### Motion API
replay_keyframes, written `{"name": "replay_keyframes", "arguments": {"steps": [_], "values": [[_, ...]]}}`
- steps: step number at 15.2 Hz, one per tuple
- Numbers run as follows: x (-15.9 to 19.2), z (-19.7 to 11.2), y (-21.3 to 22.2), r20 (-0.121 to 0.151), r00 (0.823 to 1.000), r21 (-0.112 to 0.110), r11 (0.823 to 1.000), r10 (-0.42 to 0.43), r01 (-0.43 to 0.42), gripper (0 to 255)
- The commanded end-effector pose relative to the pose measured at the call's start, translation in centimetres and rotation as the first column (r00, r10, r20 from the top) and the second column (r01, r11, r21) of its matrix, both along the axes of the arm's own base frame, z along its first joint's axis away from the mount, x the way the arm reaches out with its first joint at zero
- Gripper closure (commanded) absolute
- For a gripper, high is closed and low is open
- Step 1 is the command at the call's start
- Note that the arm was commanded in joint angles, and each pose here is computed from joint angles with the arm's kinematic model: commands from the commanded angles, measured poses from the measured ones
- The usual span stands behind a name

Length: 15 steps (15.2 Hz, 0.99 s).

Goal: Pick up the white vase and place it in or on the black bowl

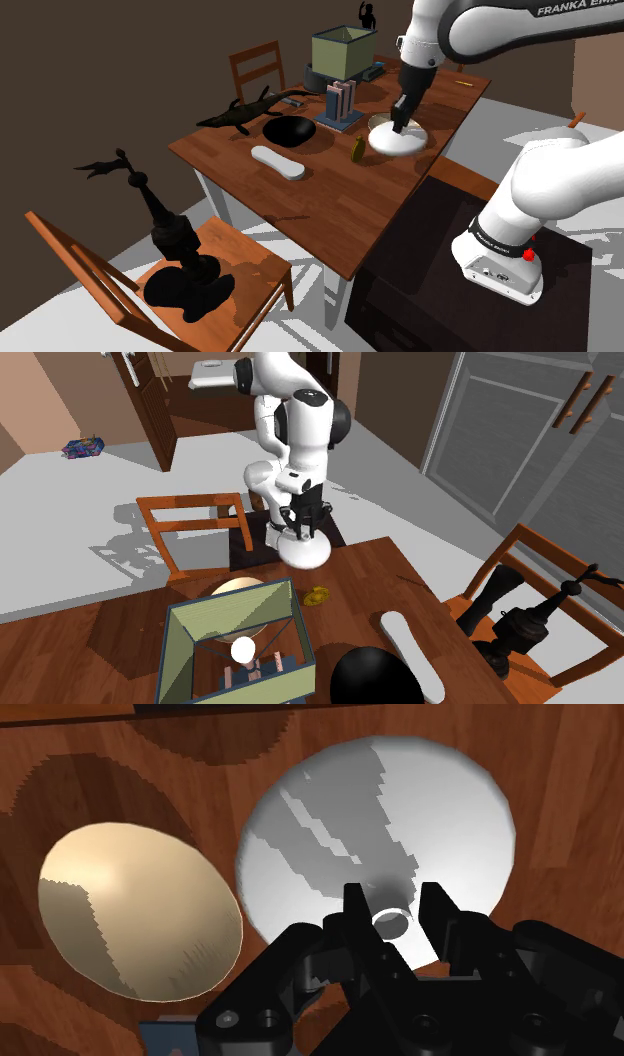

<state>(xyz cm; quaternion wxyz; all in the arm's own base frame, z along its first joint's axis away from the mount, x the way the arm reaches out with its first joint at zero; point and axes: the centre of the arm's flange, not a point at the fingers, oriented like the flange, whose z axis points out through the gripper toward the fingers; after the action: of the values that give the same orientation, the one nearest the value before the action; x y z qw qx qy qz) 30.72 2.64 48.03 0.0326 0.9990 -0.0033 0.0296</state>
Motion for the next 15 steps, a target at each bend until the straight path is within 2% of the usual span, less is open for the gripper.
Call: {"name": "replay_keyframes", "arguments": {"steps": [1,15], "values": [[0.0,1.1,0.0,0.000,1.000,0.000,1.000,0.000,0.000,255],[18.1,3.1,3.1,0.000,1.000,0.000,1.000,0.000,0.000,255]]}}
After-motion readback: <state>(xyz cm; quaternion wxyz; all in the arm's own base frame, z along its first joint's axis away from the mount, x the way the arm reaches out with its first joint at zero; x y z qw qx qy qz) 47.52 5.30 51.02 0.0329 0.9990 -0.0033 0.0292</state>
